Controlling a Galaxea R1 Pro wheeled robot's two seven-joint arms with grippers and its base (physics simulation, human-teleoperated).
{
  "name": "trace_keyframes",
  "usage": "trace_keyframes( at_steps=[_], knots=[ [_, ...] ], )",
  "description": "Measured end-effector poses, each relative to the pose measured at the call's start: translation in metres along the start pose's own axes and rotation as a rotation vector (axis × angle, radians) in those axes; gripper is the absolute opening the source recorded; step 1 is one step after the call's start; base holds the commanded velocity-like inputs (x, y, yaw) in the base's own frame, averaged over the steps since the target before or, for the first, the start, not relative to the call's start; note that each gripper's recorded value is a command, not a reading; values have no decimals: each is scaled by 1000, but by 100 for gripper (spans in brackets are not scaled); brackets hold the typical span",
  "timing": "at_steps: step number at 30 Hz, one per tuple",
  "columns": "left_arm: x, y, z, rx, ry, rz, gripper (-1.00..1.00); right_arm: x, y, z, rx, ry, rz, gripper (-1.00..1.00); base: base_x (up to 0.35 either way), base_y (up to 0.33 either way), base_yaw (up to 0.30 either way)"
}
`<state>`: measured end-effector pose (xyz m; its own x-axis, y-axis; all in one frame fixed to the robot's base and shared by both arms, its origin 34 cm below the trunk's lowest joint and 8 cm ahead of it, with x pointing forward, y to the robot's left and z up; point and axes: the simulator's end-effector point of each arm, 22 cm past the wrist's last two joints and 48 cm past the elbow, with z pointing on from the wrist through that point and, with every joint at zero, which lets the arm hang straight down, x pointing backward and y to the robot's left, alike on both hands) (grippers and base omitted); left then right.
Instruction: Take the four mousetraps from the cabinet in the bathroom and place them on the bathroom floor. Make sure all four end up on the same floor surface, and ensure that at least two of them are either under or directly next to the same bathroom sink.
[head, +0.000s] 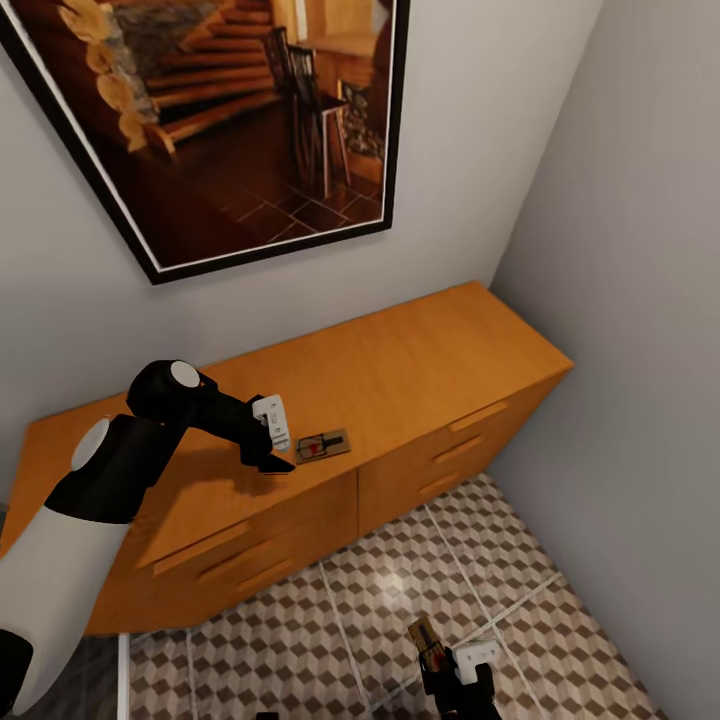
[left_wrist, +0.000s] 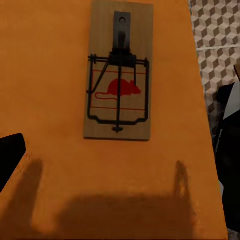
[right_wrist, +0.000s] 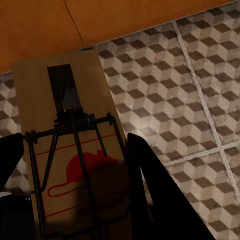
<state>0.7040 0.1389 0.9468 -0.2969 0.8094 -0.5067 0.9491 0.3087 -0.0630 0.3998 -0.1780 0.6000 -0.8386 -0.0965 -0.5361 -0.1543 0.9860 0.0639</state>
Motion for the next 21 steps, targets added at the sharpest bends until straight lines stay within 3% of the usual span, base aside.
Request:
trace_keyframes(
  at_steps=[21],
  knots=[
    [0, -2, 2, 8, 3, 4, 100, 1, 0, 0, 0, 2, 0, -100, 30, -6, 0]
  ],
)
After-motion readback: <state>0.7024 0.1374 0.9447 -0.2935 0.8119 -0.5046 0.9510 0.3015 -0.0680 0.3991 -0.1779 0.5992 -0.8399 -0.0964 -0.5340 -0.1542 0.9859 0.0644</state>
